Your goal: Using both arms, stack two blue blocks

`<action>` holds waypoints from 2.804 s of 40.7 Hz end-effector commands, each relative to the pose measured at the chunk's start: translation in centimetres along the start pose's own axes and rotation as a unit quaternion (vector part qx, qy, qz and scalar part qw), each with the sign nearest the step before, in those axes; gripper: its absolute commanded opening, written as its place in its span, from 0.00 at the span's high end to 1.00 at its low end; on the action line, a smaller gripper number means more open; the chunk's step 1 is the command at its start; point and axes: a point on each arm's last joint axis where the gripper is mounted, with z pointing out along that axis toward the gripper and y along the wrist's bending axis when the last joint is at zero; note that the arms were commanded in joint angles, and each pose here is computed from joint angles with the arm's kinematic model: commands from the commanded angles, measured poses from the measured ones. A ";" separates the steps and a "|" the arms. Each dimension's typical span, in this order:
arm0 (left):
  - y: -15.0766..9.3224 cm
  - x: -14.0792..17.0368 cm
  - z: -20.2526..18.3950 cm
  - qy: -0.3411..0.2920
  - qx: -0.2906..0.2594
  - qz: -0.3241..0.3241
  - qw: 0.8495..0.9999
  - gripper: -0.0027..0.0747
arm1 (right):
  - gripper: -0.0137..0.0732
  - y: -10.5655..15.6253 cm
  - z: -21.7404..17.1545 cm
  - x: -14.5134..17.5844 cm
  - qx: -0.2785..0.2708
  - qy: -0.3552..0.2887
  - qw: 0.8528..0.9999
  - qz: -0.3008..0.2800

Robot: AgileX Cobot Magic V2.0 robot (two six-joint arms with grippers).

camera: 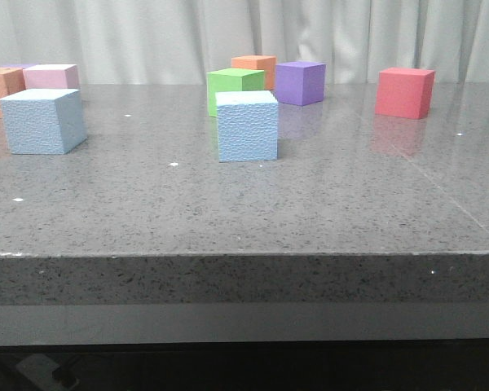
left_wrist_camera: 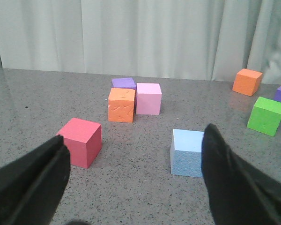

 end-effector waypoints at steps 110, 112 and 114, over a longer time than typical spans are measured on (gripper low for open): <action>-9.1 1.7 32.8 0.354 0.030 0.026 0.934 0.23 | 0.22 -0.2 -0.5 -1.1 0.011 -0.042 0.999 -0.008; -9.2 2.0 32.9 0.360 0.030 0.027 0.932 0.24 | 0.22 -0.2 -0.5 -1.1 0.011 -0.042 0.999 -0.008; -9.1 2.1 32.9 0.364 0.029 0.027 0.931 0.24 | 0.22 -0.2 -0.5 -1.1 0.011 -0.042 0.999 -0.008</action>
